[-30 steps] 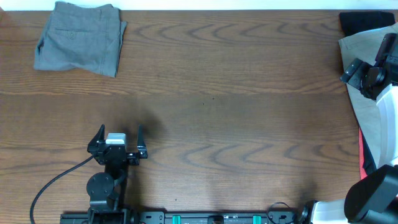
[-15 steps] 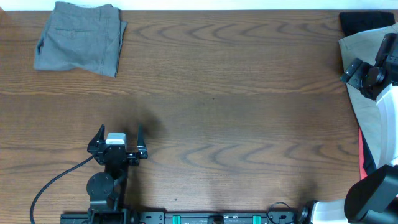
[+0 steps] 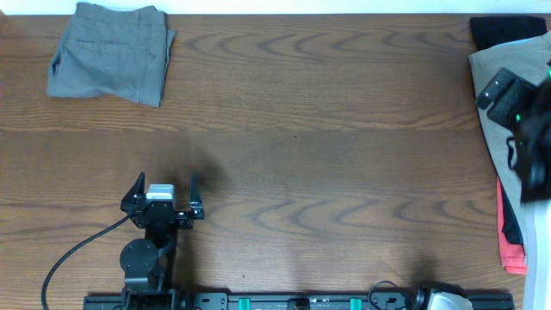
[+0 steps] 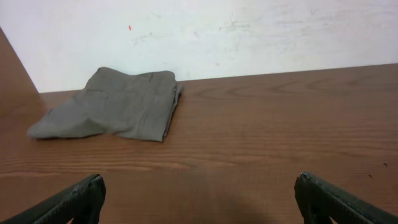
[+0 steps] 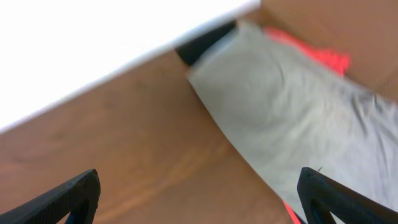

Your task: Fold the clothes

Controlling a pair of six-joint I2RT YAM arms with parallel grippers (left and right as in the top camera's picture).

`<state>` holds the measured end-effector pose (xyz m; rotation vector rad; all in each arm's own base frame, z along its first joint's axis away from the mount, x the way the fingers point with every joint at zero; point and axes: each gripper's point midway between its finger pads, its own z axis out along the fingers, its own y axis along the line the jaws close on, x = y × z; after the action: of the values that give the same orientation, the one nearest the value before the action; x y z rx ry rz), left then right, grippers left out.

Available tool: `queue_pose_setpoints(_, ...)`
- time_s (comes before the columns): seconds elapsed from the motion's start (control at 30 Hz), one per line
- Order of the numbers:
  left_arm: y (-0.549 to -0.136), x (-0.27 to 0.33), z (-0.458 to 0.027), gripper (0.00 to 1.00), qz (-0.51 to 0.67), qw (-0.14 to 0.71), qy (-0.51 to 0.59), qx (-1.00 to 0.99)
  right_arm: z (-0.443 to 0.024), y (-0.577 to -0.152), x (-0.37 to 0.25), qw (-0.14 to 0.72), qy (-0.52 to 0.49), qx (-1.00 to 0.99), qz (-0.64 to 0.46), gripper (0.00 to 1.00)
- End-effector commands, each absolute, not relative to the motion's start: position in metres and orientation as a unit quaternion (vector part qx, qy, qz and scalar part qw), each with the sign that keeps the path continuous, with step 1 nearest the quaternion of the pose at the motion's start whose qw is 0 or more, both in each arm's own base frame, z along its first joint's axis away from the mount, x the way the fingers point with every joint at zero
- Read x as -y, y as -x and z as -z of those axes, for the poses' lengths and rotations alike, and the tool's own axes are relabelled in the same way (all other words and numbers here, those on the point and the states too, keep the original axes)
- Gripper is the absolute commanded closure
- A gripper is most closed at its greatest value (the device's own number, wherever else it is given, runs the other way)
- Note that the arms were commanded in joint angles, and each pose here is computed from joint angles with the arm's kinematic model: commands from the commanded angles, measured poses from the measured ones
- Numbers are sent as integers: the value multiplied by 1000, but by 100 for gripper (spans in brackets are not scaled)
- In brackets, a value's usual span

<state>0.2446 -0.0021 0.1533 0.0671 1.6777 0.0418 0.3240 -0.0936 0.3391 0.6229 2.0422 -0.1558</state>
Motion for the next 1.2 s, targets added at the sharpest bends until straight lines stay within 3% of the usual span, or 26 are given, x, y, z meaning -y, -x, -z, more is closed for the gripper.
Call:
queue_pose_setpoints(0.0, -244, 0, -138, 2, -27, 652, -33, -757, -374, -303, 70, 528, -224, -818, 46, 1)
queue_pose_setpoints(0.27, -244, 0, -138, 2, -27, 652, -33, -757, -444, -219, 43, 642, -189, -743, 3, 1)
queue_pose_setpoints(0.53, -244, 0, -138, 2, -27, 652, -33, -757, -424, -153, 47, 639, -194, -744, 17, 1)
queue_pose_setpoints(1.17, -244, 0, -138, 2, -27, 652, -33, -757, -257, -215, 6, 695, -116, -705, -79, 1)
